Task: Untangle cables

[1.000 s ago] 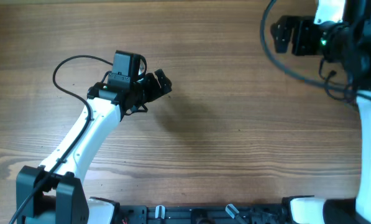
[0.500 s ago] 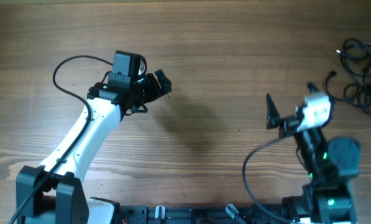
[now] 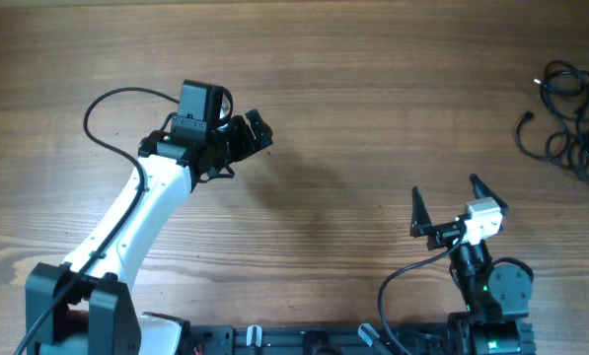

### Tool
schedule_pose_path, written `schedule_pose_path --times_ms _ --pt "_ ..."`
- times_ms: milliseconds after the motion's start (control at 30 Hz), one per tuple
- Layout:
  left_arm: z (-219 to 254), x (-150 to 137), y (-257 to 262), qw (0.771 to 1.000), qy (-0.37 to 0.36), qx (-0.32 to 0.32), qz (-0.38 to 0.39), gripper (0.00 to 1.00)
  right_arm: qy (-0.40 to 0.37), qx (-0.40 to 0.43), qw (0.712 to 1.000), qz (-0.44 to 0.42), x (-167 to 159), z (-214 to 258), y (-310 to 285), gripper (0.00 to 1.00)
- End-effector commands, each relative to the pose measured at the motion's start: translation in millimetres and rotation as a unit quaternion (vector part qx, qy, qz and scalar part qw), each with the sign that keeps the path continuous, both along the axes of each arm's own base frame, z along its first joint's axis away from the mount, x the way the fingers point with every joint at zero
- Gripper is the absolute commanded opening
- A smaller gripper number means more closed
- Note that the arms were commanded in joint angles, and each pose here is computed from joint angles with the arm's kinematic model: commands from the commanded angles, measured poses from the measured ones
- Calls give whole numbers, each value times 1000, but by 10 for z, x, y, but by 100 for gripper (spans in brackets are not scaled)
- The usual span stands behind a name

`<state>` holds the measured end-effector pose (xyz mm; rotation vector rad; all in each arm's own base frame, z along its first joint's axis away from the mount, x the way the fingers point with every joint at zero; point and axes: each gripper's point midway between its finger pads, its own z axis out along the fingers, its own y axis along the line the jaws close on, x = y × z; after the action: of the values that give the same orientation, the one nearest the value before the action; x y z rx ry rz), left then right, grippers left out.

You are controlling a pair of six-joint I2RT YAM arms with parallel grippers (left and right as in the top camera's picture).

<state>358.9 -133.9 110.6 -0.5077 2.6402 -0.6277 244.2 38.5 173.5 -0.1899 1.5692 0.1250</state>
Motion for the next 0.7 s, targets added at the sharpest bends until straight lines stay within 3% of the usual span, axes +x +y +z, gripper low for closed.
schedule_pose_path --times_ms 0,433,667 --pt "63 12 -10 1000 -9 -1 1 100 -3 34 999 -10 -3 37 -39 100" --pt "57 3 -8 1000 -7 0 1 100 -2 34 999 -10 -2 36 -38 100" --pt "59 85 257 996 -31 70 35 100 -2 34 999 -10 -2 36 -38 100"
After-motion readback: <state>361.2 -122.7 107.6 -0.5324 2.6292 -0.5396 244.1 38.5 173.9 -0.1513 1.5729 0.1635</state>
